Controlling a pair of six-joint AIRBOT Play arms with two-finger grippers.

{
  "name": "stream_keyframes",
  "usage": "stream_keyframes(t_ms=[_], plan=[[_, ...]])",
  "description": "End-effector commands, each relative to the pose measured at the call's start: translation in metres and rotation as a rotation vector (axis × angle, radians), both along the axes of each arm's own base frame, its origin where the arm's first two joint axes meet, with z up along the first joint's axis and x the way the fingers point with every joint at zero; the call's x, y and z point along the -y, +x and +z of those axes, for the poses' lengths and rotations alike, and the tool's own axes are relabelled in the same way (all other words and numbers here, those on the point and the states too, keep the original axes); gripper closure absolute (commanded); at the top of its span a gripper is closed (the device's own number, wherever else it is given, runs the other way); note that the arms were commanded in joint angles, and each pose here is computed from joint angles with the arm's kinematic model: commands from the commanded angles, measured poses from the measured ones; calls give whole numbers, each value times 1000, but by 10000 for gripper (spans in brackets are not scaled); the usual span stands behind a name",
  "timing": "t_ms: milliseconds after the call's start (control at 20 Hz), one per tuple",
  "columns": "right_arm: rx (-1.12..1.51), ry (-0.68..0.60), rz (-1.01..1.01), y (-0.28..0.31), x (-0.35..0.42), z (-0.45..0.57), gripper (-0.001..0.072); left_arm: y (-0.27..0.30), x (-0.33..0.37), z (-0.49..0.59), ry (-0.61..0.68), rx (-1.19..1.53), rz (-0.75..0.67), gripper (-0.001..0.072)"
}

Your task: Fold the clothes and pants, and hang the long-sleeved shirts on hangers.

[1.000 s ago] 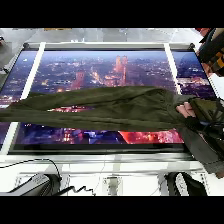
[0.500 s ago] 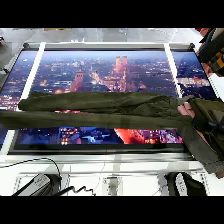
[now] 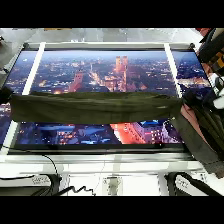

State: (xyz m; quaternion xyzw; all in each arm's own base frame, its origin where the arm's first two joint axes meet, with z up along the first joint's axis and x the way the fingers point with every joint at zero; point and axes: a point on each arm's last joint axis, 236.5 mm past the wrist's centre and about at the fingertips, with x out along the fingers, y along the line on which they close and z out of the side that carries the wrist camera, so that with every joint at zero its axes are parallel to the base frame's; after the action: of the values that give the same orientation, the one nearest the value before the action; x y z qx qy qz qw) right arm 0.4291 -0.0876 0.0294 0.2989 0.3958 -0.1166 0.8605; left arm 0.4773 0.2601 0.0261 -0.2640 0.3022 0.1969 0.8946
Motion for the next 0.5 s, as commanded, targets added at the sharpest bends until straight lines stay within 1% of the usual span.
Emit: stream_keyframes(t_ms=[0, 50, 100, 150, 200, 350, 400, 450], plan=[[64, 71, -81, 75, -4, -16, 685, 34, 11, -6, -23, 31, 2, 655], [62, 71, -80, 85, -3, -23, 676, 37, 12, -2, -8, 45, 1, 413], [53, 73, -80, 90, -1, -29, 521, 37, 12, 1, -3, 50, 1, 29], [52, 71, -79, 92, -1, -30, 289, 37, 13, 6, 12, 52, -12, -5], [49, 58, -72, 91, 0, -30, 215, 33, 14, 12, 45, 39, -44, -6], [24, -8, -26, 81, 3, -23, 217, 1, 7, 24, 146, -73, -115, 8], [18, -22, -16, 78, 4, -20, 217, -16, 3, 23, 150, -129, -120, 56], [15, -30, -9, 75, 3, -16, 218, -39, -5, 19, 138, -202, -107, 146]])
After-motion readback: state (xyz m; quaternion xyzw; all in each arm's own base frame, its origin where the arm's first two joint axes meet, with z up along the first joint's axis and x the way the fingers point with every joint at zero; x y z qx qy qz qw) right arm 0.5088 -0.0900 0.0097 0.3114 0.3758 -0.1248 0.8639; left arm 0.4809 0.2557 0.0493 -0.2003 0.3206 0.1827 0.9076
